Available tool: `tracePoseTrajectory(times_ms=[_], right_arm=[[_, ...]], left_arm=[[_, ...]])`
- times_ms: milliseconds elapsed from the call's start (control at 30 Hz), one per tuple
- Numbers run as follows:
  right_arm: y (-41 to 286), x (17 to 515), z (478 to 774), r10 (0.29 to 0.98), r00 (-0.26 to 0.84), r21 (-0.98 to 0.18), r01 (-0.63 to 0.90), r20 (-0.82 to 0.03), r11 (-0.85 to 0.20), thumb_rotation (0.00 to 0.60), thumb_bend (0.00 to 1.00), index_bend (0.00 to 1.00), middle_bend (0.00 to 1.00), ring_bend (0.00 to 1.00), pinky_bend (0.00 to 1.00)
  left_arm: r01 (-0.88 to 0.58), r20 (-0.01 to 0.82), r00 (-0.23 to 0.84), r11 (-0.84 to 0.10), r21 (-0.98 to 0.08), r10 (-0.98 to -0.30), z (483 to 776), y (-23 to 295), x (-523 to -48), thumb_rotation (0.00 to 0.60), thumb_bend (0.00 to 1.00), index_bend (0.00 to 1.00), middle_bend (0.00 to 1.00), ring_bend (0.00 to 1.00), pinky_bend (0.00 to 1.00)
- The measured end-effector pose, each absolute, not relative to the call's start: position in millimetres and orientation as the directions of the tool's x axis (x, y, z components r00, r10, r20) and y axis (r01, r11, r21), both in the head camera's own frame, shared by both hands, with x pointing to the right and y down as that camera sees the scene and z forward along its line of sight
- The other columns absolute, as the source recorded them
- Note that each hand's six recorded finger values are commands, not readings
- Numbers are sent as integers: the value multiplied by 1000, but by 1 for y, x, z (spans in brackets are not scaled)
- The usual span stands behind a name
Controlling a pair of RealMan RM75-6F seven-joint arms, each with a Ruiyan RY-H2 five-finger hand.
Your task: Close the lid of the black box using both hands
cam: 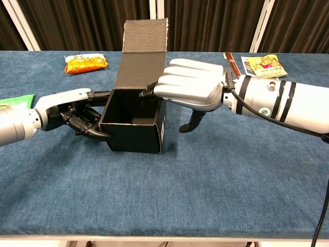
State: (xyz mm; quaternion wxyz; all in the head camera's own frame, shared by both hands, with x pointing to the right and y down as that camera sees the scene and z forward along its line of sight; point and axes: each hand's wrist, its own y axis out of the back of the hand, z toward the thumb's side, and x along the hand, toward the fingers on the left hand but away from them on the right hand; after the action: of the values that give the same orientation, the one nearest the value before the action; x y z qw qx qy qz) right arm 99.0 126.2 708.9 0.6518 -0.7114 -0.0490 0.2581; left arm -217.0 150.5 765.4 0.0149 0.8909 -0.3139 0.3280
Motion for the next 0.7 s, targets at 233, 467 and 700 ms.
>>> tracePoseTrajectory(times_ms=[233,467,700], right_arm=[[123,108,702,462,847,-964,-204,-262,-174,600,0,46,203,777,1000],[124,130,690,560,798,-965,-95,-221,-244,600,0,37,197,773,1000],[133,164,687,665,703,-929,19,-251,-371,600,0,28,203,768,1000]], left_arm=[[-558,583,587,-802,-210,-561,763,151,-218,600,139,93,120,670,835],[-519,587,582,-813,-263,-562,759,153,-222,584,132,0,0,614,834],[-507,601,560,-809,-296,-571,752,157,-231,509,120,0,0,601,835]])
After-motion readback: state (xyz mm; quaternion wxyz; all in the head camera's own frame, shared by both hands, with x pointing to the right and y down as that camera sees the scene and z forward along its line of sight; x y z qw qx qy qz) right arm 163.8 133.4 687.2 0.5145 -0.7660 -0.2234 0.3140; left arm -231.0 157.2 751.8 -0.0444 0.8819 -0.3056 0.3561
